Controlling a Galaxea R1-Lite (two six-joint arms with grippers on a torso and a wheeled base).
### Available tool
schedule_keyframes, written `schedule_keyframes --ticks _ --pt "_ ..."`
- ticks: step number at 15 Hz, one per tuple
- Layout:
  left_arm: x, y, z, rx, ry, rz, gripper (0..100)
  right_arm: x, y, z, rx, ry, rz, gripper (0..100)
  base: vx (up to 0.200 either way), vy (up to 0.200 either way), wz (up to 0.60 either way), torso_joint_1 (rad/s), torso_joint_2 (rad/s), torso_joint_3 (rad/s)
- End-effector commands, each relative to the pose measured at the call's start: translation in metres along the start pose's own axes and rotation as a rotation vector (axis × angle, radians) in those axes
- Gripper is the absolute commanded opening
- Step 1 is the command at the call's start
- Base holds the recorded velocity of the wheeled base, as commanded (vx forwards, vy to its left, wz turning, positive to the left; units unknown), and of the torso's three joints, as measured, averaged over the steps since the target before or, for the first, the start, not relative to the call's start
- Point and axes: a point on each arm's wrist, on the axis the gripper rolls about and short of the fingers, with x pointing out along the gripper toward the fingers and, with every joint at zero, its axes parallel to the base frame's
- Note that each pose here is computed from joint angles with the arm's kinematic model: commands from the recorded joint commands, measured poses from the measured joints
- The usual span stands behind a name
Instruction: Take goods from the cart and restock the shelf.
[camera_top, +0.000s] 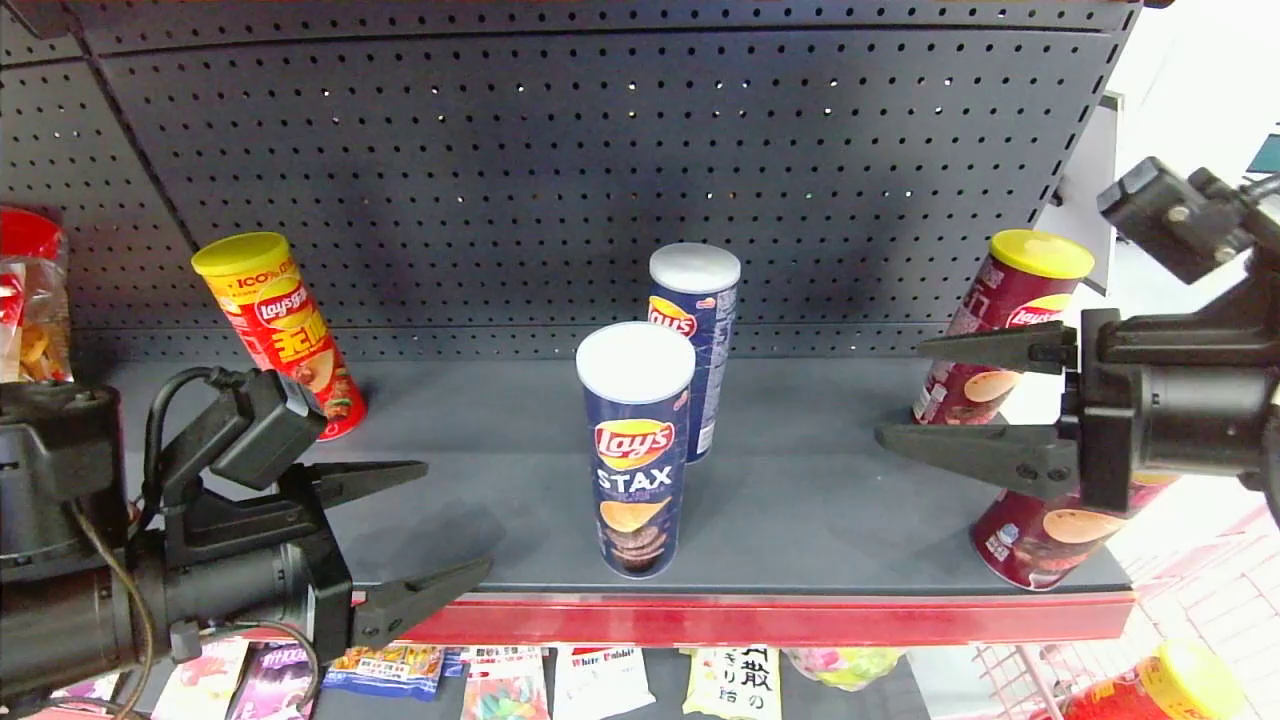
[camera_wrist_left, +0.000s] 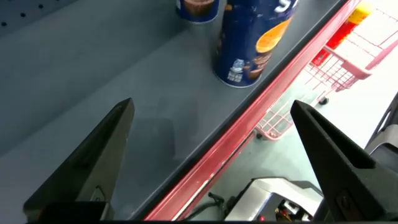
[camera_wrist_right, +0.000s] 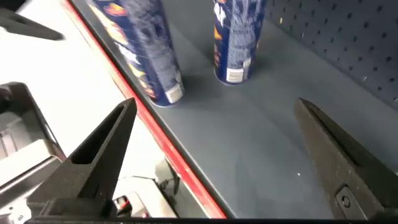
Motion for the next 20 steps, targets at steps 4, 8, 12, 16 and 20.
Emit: schedule_keyframes --ticks 4,8,12,16,20 --pt "0.017 0.007 -0.009 -0.021 0.049 -0.012 100 -0.074 0.027 -0.017 -0.015 -0.132 -0.088 100 0.0 0.0 0.0 0.0 0.0 0.0" --pt "0.033 0.012 -0.014 -0.024 0.064 -0.024 100 -0.115 0.041 -0.038 0.102 -0.216 -0.22 100 0.0 0.0 0.0 0.0 0.0 0.0" --pt "0.048 0.018 -0.018 -0.011 0.072 -0.018 100 -0.13 0.037 -0.037 0.191 -0.27 -0.392 100 0.0 0.0 0.0 0.0 0.0 0.0" --pt "0.066 0.023 -0.014 -0.002 0.082 0.002 100 -0.137 0.029 -0.042 0.239 -0.266 -0.542 100 0.0 0.0 0.0 0.0 0.0 0.0" --pt "0.08 0.025 -0.01 0.004 0.086 -0.001 100 -0.138 0.028 -0.042 0.268 -0.273 -0.564 100 0.0 0.0 0.0 0.0 0.0 0.0"
